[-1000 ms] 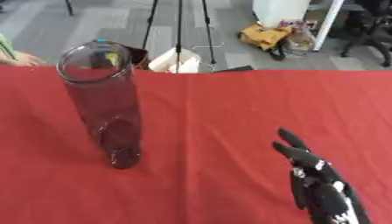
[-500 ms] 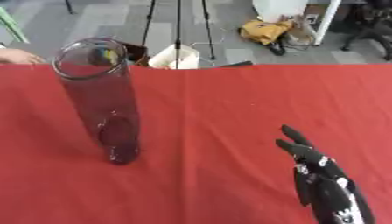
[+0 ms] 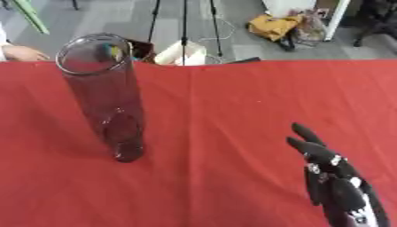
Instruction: Arrange flowers into the vase.
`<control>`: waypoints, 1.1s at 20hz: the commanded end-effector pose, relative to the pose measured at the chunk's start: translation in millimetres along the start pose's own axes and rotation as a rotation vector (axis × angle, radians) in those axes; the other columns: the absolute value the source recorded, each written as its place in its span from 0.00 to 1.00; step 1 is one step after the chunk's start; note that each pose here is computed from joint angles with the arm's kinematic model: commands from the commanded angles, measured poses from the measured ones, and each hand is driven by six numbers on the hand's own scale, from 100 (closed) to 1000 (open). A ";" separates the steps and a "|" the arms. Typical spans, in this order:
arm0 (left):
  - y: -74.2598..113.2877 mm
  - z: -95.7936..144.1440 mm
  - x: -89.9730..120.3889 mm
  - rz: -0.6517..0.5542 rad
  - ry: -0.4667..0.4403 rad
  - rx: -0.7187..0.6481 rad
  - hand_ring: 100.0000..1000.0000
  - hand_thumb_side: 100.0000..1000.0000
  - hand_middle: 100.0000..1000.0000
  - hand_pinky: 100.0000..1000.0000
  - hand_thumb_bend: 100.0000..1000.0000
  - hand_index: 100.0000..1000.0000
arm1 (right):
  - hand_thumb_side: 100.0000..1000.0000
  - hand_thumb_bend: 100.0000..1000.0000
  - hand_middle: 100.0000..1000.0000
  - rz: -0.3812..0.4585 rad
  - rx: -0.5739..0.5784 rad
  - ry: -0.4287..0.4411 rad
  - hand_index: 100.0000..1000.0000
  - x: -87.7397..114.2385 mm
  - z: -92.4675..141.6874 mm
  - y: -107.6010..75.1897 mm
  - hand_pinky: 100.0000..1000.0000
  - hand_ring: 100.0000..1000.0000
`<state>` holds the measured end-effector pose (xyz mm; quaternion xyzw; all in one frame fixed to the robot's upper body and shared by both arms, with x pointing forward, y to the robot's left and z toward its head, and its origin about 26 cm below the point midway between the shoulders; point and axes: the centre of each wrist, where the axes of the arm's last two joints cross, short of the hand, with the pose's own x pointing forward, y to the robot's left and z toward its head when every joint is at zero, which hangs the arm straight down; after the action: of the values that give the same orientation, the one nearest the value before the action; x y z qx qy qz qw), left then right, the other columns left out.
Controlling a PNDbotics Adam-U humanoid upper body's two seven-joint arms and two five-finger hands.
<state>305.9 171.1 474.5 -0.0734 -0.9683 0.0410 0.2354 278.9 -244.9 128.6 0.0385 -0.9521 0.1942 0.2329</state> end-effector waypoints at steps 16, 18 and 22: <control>-14.1 7.7 2.9 -0.006 -0.054 -0.077 0.00 0.69 0.00 0.00 0.03 0.00 | 1.00 0.00 0.06 0.012 0.013 -0.022 0.84 2.9 -10.2 -1.7 0.93 1.00; -15.2 9.4 1.5 0.000 -0.049 -0.085 0.00 0.70 0.00 0.00 0.03 0.00 | 1.00 0.00 0.06 0.013 0.012 -0.023 0.84 2.8 -10.7 -1.4 0.93 1.00; -17.1 12.3 -0.2 0.008 -0.044 -0.093 0.00 0.70 0.00 0.00 0.03 0.00 | 1.00 0.00 0.06 0.012 0.013 -0.024 0.84 2.8 -11.9 -0.9 0.93 1.00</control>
<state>305.5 155.2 460.7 -0.0848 -0.9706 0.0060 0.2251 282.6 -242.1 135.1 0.0384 -0.9526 0.1984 0.2273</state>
